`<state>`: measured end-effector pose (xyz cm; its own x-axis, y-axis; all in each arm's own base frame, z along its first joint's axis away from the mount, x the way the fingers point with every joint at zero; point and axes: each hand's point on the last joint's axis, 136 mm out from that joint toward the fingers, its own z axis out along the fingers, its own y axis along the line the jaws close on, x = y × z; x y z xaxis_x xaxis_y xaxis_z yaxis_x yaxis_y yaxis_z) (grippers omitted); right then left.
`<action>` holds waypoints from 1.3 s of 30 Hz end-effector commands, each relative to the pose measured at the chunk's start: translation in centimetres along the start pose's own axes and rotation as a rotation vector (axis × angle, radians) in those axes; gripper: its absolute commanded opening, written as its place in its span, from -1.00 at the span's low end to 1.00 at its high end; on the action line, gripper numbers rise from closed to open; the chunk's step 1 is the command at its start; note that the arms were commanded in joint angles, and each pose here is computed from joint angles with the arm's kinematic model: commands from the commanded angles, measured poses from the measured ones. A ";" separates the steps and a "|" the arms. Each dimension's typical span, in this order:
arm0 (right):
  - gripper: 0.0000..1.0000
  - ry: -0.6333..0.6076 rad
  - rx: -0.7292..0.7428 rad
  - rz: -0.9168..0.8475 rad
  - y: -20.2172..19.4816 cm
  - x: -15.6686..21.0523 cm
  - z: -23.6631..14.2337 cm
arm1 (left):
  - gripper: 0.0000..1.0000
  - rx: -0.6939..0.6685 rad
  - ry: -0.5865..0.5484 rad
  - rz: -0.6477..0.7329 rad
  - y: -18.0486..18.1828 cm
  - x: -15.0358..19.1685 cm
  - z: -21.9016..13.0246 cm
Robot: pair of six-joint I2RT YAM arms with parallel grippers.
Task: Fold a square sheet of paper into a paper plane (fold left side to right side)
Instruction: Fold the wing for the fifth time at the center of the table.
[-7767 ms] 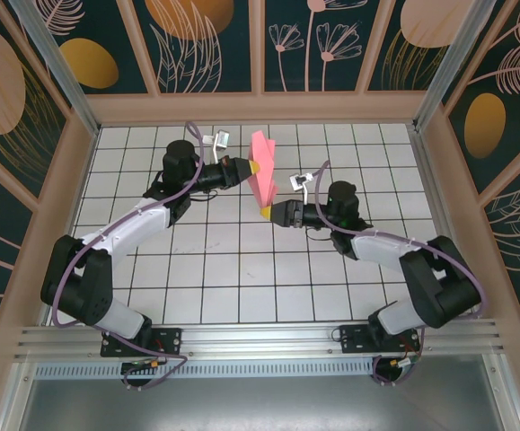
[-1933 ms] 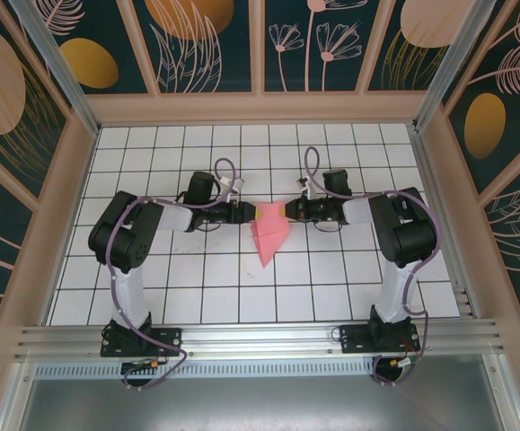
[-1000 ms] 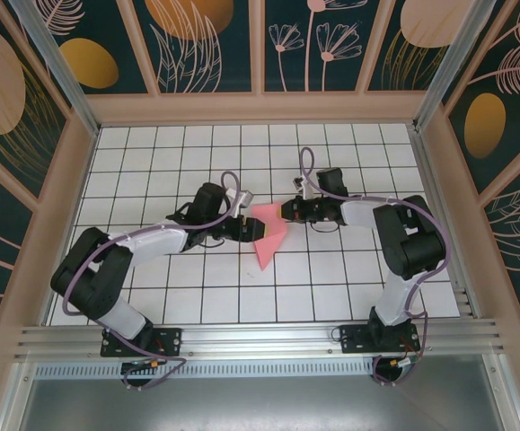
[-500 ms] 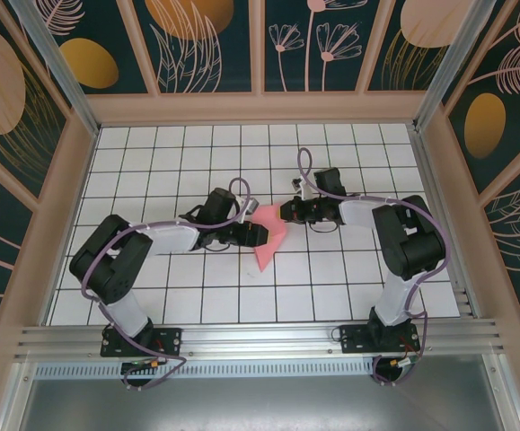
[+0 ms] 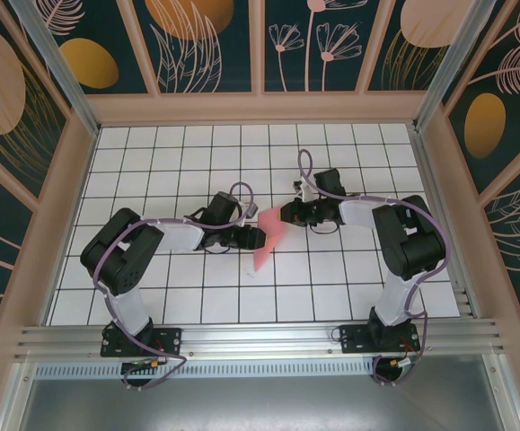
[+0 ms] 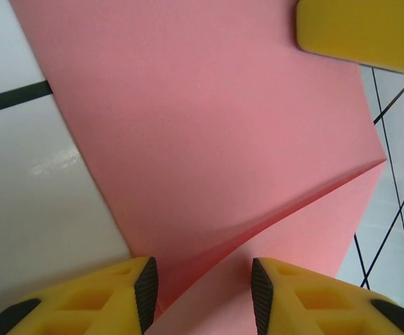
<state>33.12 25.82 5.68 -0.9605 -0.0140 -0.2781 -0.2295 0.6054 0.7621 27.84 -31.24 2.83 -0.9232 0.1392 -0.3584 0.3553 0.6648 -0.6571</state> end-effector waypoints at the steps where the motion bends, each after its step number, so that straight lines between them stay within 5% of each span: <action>1: -0.56 -0.008 -0.019 0.016 1.4 -0.3 -0.7 | -0.13 0.004 -0.009 0.031 0.0 -0.7 0.7; 8: -0.52 0.035 -0.054 0.100 1.7 1.3 -0.1 | -0.13 0.008 -0.012 0.033 -0.1 -0.7 0.7; 14: -0.88 0.043 -0.002 0.129 1.2 1.5 0.2 | 0.02 -0.022 -0.042 0.073 -0.8 -1.8 -0.6; 24: -0.93 0.044 0.038 0.145 0.6 1.4 0.5 | 0.23 -0.126 -0.146 0.155 -2.6 -4.9 -5.8; 33: -0.93 0.042 0.043 0.139 0.8 1.2 0.5 | 0.07 0.124 -0.051 0.142 -7.6 -1.1 -5.3; 39: -0.92 0.047 0.045 0.140 0.7 1.2 0.7 | 0.01 0.080 -0.021 0.060 -5.2 0.5 -3.4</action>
<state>31.51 26.30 4.82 -0.9906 0.0391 -0.1312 -0.0768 0.6346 0.7690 24.83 -32.11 9.54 -0.8772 0.1831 -0.4439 0.4601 0.5849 -0.6680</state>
